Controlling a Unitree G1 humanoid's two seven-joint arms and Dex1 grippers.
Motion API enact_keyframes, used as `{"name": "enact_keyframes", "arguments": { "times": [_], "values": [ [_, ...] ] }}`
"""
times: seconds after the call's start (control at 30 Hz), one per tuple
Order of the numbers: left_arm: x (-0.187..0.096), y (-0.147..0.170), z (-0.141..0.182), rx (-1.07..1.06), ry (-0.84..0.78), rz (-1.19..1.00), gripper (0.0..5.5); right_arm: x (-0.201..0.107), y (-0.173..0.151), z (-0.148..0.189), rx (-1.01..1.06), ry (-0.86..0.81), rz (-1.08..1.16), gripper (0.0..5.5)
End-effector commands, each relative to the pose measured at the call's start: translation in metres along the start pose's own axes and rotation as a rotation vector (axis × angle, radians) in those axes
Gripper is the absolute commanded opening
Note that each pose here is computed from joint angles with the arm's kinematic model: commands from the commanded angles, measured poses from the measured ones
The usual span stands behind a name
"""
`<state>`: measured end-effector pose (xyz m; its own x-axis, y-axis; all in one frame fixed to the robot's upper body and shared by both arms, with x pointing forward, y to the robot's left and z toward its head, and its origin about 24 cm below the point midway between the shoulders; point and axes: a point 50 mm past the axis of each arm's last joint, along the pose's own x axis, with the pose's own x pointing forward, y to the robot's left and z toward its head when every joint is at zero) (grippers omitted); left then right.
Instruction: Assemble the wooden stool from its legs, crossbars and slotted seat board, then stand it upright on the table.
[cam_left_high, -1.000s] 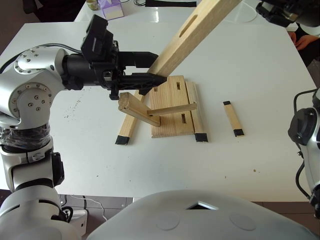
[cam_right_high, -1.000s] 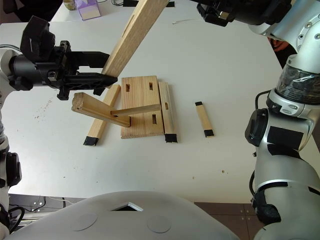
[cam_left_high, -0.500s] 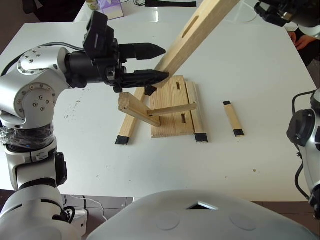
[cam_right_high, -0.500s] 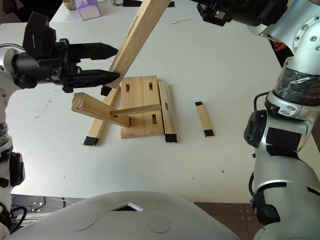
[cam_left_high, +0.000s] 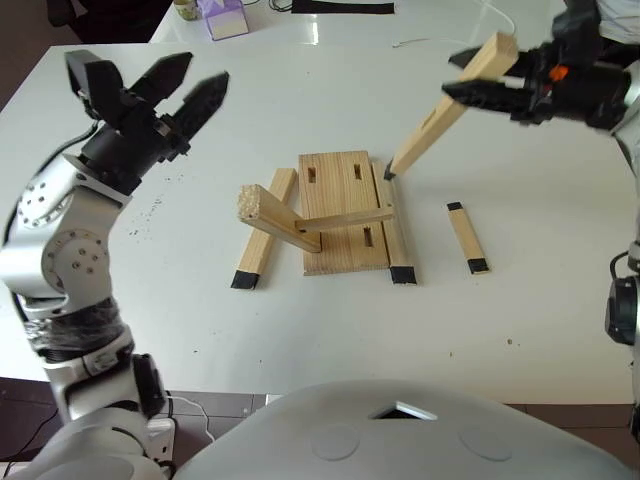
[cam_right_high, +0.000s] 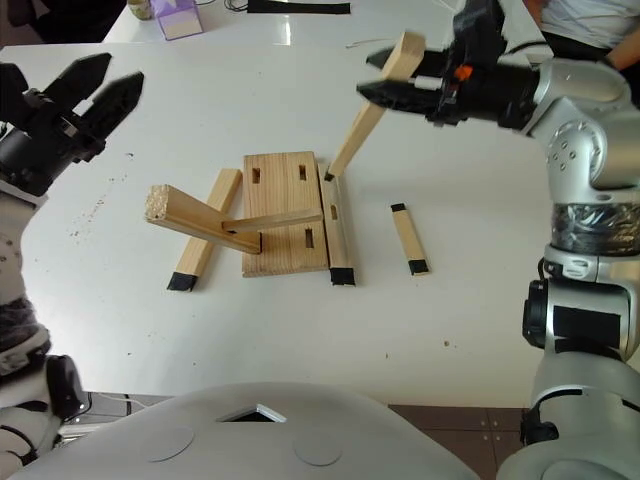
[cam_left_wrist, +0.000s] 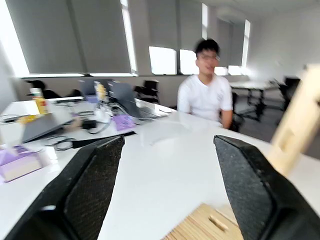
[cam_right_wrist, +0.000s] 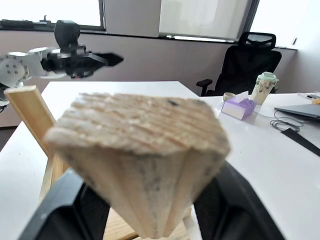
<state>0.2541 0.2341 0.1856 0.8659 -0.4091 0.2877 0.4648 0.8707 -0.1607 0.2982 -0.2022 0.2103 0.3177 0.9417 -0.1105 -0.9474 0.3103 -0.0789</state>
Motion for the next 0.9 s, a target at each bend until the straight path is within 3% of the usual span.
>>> {"name": "enact_keyframes", "arguments": {
  "times": [0.03,0.27,0.57,0.9],
  "values": [
    [0.001,-0.011,-0.035,-0.172,-0.065,0.454,3.32,0.005,0.021,-0.003,-0.033,-0.006,0.076,2.02],
    [0.003,-0.027,-0.052,-0.17,-0.074,0.687,3.32,0.014,0.047,-0.007,0.035,-0.039,0.211,2.02],
    [0.017,-0.025,-0.049,-0.163,-0.085,0.651,3.32,0.019,0.045,-0.02,0.04,-0.001,0.216,2.02],
    [0.001,-0.032,-0.061,-0.174,-0.07,0.688,3.32,0.009,0.037,-0.014,0.077,0.08,0.297,2.01]
  ]
}}
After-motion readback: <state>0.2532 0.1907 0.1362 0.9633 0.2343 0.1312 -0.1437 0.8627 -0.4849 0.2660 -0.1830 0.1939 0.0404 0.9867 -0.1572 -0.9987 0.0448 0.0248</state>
